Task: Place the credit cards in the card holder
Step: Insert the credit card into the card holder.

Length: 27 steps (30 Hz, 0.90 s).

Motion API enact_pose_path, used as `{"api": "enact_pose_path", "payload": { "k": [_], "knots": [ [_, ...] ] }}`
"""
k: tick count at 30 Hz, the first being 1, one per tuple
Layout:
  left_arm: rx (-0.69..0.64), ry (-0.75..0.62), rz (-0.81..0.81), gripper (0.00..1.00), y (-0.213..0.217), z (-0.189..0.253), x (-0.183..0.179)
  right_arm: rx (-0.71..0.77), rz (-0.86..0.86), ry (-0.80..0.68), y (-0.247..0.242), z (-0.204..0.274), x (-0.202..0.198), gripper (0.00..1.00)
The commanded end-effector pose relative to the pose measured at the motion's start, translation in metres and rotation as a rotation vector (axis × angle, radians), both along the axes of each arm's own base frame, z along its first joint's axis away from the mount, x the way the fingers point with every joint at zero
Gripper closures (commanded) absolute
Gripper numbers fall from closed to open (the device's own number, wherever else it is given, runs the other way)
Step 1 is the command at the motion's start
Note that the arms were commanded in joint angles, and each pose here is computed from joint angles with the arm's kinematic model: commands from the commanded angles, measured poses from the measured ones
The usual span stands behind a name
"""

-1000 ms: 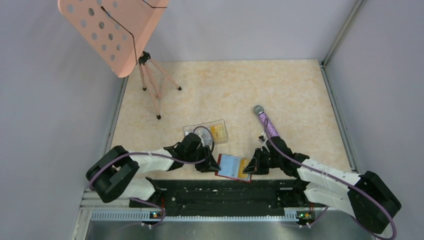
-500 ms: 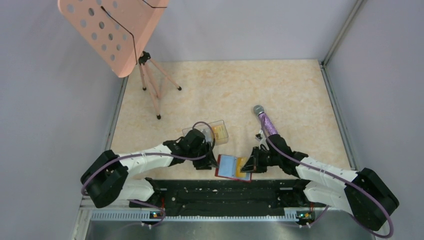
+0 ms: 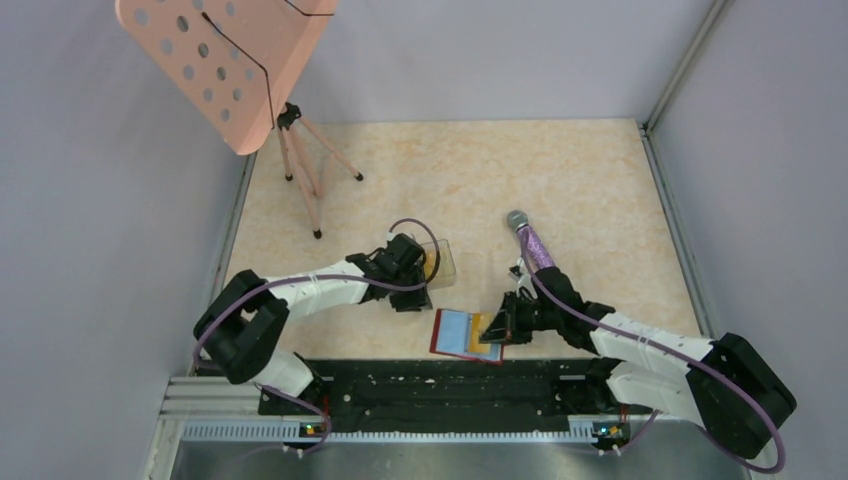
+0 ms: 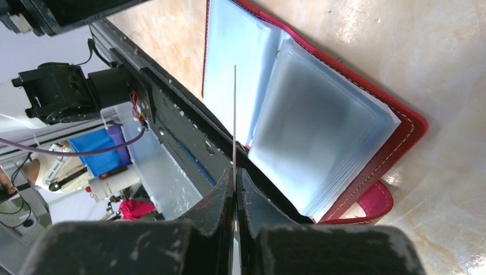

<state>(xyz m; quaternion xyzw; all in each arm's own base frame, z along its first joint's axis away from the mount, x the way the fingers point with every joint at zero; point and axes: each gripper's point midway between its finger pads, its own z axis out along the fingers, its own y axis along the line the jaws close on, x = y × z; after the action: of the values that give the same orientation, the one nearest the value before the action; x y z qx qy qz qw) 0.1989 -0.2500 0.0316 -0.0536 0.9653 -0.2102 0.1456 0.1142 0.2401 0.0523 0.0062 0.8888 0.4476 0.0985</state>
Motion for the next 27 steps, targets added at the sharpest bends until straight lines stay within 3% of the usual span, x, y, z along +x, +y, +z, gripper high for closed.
{"api": "enact_pose_path", "payload": {
  "k": [1,9,20,27],
  "knots": [
    [-0.007,-0.112,0.028,0.63,-0.011,0.014,0.044,0.053,-0.009,-0.057,0.009,0.02,0.015,1.0],
    [-0.025,-0.058,-0.034,0.59,-0.027,0.011,0.069,0.059,-0.021,-0.053,0.007,0.019,0.012,1.0],
    [-0.184,0.04,0.007,0.54,-0.014,0.013,-0.014,0.035,-0.036,-0.033,0.004,0.008,0.011,1.0],
    [-0.238,0.108,0.023,0.64,-0.012,-0.005,-0.046,0.024,-0.031,0.008,0.009,-0.004,0.014,1.0]
  ]
}}
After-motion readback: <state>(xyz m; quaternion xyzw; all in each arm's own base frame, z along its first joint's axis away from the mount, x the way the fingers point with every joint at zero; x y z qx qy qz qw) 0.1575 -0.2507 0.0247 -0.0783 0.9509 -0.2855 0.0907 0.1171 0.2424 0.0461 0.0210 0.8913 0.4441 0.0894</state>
